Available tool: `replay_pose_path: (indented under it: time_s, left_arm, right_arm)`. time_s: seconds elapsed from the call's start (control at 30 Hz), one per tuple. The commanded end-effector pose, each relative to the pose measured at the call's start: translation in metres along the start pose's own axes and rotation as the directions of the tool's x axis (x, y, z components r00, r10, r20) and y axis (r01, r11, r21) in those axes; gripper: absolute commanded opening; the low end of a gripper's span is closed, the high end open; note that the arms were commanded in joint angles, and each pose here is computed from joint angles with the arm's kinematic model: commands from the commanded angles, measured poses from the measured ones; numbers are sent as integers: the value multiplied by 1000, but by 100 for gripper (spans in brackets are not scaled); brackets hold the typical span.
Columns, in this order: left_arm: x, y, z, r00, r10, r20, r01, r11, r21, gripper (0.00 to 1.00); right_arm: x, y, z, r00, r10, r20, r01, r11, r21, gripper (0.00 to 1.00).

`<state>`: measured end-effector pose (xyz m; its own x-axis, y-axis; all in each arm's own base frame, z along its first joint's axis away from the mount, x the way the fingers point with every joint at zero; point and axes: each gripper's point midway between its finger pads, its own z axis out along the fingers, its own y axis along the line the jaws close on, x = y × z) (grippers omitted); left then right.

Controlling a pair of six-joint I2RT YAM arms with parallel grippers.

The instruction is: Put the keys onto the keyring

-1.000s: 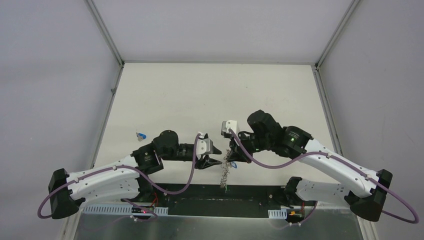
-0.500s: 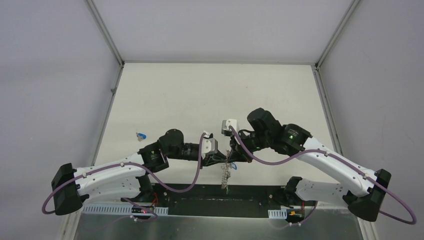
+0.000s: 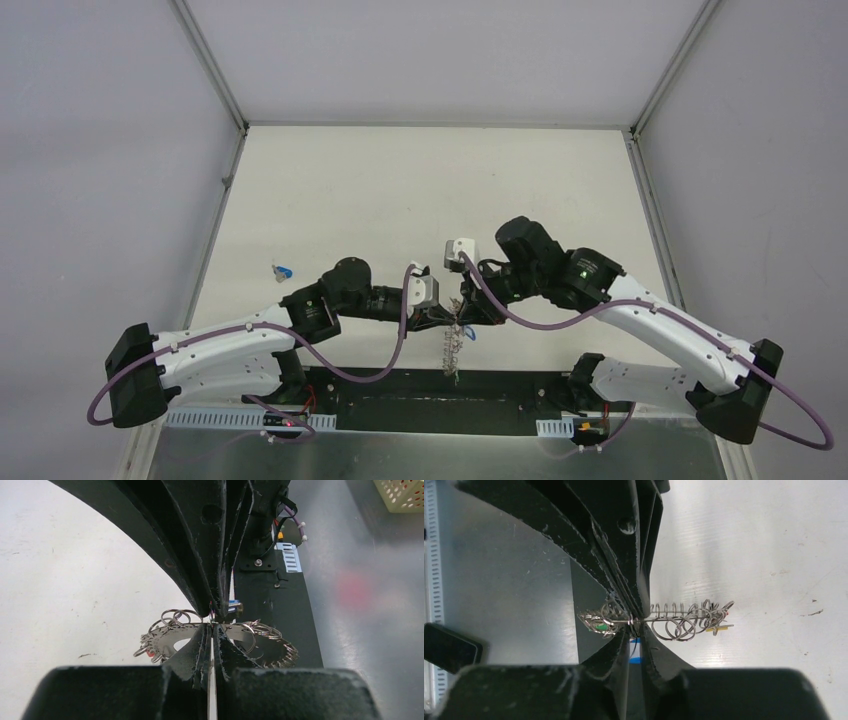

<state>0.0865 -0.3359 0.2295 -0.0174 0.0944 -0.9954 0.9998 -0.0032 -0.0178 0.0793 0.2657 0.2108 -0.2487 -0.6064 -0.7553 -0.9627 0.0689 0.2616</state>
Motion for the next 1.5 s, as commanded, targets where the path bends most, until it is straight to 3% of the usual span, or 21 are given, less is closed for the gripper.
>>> replay_pose_path:
  time_s: [0.0,0.07,0.13,0.37,0.5,0.67,0.87,0.93,1.1,1.23,1.47]
  left_arm:
    - [-23,-1,1,996,22,84,-21,1000,-7,0]
    - [-25,1,-2,995,19,101,-16,1000,-25,0]
    - [-27,4,-5,993,14,119,-7,998,-55,0]
    - [-42,11,-22,970,52,238,-18,989,-144,0]
    - [-59,8,-34,933,80,350,-24,987,-161,0]
    - [-70,1,-44,895,115,431,-51,986,-157,0]
    - [-78,-5,-50,859,147,490,-85,985,-148,0]
    - [-78,-6,-50,857,150,493,-88,985,-146,0]
    - [-79,-7,-49,857,151,494,-94,986,-138,0]
    - [-79,-8,-48,859,146,491,-93,987,-132,0]
    - [-79,-9,-48,861,136,491,-87,989,-123,0]
  right_arm:
    - [-43,-1,-14,981,-86,174,79,996,47,28]
    - [-48,-1,-18,973,-94,211,82,995,64,53]
    - [-53,-1,-22,962,-109,250,92,993,79,67]
    - [-65,-2,-38,919,-159,361,111,982,150,72]
    - [-66,0,-42,898,-190,398,134,977,164,69]
    - [-69,6,-44,865,-227,448,174,972,158,52]
    - [-76,5,-45,823,-272,499,206,961,183,52]
    - [-77,20,-42,818,-251,517,232,967,101,33]
    - [-78,24,-36,823,-231,520,240,969,51,31]
    - [-79,23,-31,828,-217,517,233,972,35,23]
    - [-75,16,-22,846,-197,496,210,977,29,27]
